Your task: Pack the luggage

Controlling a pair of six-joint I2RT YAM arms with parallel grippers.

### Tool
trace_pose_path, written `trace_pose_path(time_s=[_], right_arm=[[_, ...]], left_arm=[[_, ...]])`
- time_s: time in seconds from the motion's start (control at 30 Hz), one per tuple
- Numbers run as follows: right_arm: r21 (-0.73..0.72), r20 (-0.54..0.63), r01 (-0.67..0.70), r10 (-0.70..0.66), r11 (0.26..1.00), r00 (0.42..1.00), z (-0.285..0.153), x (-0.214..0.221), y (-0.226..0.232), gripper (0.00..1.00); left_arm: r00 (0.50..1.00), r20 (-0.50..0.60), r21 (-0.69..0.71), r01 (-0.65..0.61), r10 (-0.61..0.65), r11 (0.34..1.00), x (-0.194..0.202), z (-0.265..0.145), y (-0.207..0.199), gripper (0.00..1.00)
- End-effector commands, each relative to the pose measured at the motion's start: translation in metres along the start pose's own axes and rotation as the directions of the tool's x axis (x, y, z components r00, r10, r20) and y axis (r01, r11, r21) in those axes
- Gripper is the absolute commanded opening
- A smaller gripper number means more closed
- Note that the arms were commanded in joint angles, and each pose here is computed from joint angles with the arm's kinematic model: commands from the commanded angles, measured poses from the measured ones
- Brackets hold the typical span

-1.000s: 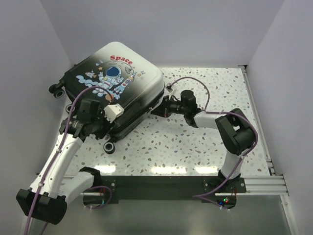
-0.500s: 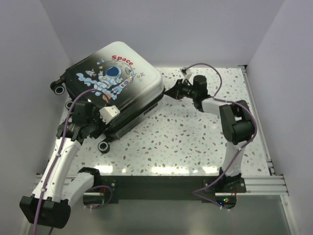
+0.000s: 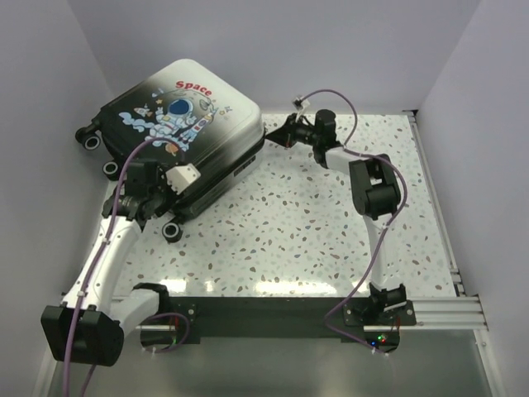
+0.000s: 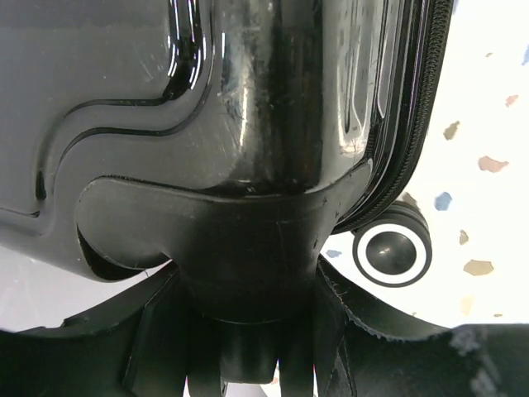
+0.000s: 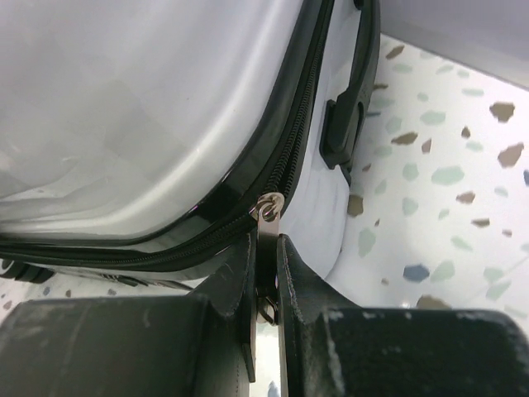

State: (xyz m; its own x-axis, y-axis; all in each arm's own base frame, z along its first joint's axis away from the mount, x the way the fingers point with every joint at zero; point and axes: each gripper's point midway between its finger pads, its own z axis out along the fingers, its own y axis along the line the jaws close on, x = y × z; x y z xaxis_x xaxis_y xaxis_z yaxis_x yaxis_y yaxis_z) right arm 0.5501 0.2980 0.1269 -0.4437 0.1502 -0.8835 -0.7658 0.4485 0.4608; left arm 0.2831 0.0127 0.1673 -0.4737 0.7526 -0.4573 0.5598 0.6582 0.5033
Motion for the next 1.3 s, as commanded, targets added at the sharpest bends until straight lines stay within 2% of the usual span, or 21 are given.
trace_pose_path(time_s=[0.0,0.1,0.13,0.17,0.23,0.27,0.37,0.4,0.57,0.63,0.67,0.73,0.77,0.8,0.83,0.9,0.93,1.13,1.17,1.27], right_arm=[[0.158,0.190,0.131,-0.160,0.979,0.969,-0.011,-0.065,-0.048,0.00],[0.140,0.179,0.141,-0.165,0.980,0.970,-0.021,-0.067,-0.034,0.00],[0.146,0.157,0.119,-0.142,0.982,0.977,-0.029,-0.053,-0.035,0.00],[0.154,0.175,0.134,-0.160,0.979,0.972,-0.040,-0.069,-0.027,0.00],[0.167,0.150,0.090,-0.115,0.982,0.982,-0.059,-0.055,-0.029,0.00],[0.174,0.162,0.094,-0.123,0.980,0.979,-0.069,-0.066,-0.021,0.00],[0.198,0.133,0.058,-0.085,0.978,0.987,-0.096,-0.053,-0.018,0.00],[0.202,0.143,0.066,-0.096,0.977,0.985,-0.105,-0.064,-0.008,0.00],[0.263,0.079,0.015,-0.037,0.965,0.996,-0.161,-0.039,0.003,0.00],[0.267,0.056,0.029,-0.046,0.963,0.997,-0.191,-0.033,0.023,0.00],[0.288,0.019,-0.016,0.011,0.958,1.000,-0.208,-0.018,0.025,0.00],[0.254,-0.029,0.033,-0.026,0.967,0.999,-0.235,-0.008,0.060,0.00],[0.248,-0.090,-0.015,0.039,0.969,0.995,-0.246,0.014,0.077,0.00],[0.223,-0.116,0.054,-0.029,0.973,0.993,-0.257,0.018,0.100,0.00],[0.205,-0.131,0.071,-0.044,0.976,0.990,-0.262,0.023,0.114,0.00],[0.192,-0.179,0.016,0.019,0.981,0.984,-0.274,0.045,0.135,0.00],[0.193,-0.174,0.046,-0.012,0.980,0.985,-0.277,0.040,0.142,0.00],[0.255,-0.162,0.095,-0.055,0.962,0.985,-0.286,0.018,0.104,0.00],[0.252,-0.171,0.064,-0.021,0.966,0.985,-0.283,0.023,0.089,0.00],[0.231,-0.137,0.120,-0.090,0.965,0.986,-0.275,-0.006,0.066,0.00]], left_arm=[[0.979,-0.203,-0.046,-0.044,0.034,0.998,0.047,0.002,0.010,0.00],[0.977,-0.206,-0.027,-0.064,0.057,0.998,0.049,0.004,0.006,0.00],[0.976,-0.201,-0.019,-0.086,0.080,0.996,0.050,0.004,0.005,0.00],[0.977,-0.190,-0.016,-0.101,0.096,0.995,0.050,0.002,0.003,0.00],[0.974,-0.160,0.008,-0.160,0.159,0.987,0.049,0.001,-0.002,0.00],[0.973,-0.146,0.002,-0.178,0.177,0.984,0.049,-0.001,-0.004,0.00],[0.961,-0.114,0.015,-0.253,0.253,0.967,0.048,-0.006,-0.009,0.00],[0.959,-0.094,0.026,-0.265,0.266,0.964,0.046,-0.007,-0.011,0.00],[0.938,-0.043,0.014,-0.344,0.344,0.939,0.043,-0.013,-0.015,0.00],[0.946,-0.043,0.002,-0.321,0.321,0.947,0.042,-0.013,-0.014,0.00],[0.952,-0.041,0.003,-0.302,0.302,0.953,0.041,-0.012,-0.013,0.00],[0.971,-0.041,0.023,-0.233,0.234,0.972,0.040,-0.009,-0.017,0.00],[0.976,-0.038,0.023,-0.213,0.213,0.977,0.038,-0.009,-0.016,0.00],[0.984,-0.041,0.024,-0.174,0.175,0.984,0.038,-0.007,-0.017,0.00],[0.986,-0.038,0.012,-0.163,0.163,0.987,0.036,-0.005,-0.014,0.00],[0.989,-0.060,-0.002,-0.136,0.136,0.991,0.039,0.002,-0.010,0.00],[0.990,-0.059,-0.016,-0.130,0.129,0.991,0.037,0.008,-0.006,0.00],[0.993,-0.096,-0.064,-0.074,0.068,0.995,0.034,0.031,0.015,0.00],[0.993,-0.102,-0.070,-0.073,0.065,0.995,0.034,0.033,0.018,0.00],[0.992,-0.105,-0.079,-0.081,0.073,0.994,0.031,0.039,0.024,0.00]])
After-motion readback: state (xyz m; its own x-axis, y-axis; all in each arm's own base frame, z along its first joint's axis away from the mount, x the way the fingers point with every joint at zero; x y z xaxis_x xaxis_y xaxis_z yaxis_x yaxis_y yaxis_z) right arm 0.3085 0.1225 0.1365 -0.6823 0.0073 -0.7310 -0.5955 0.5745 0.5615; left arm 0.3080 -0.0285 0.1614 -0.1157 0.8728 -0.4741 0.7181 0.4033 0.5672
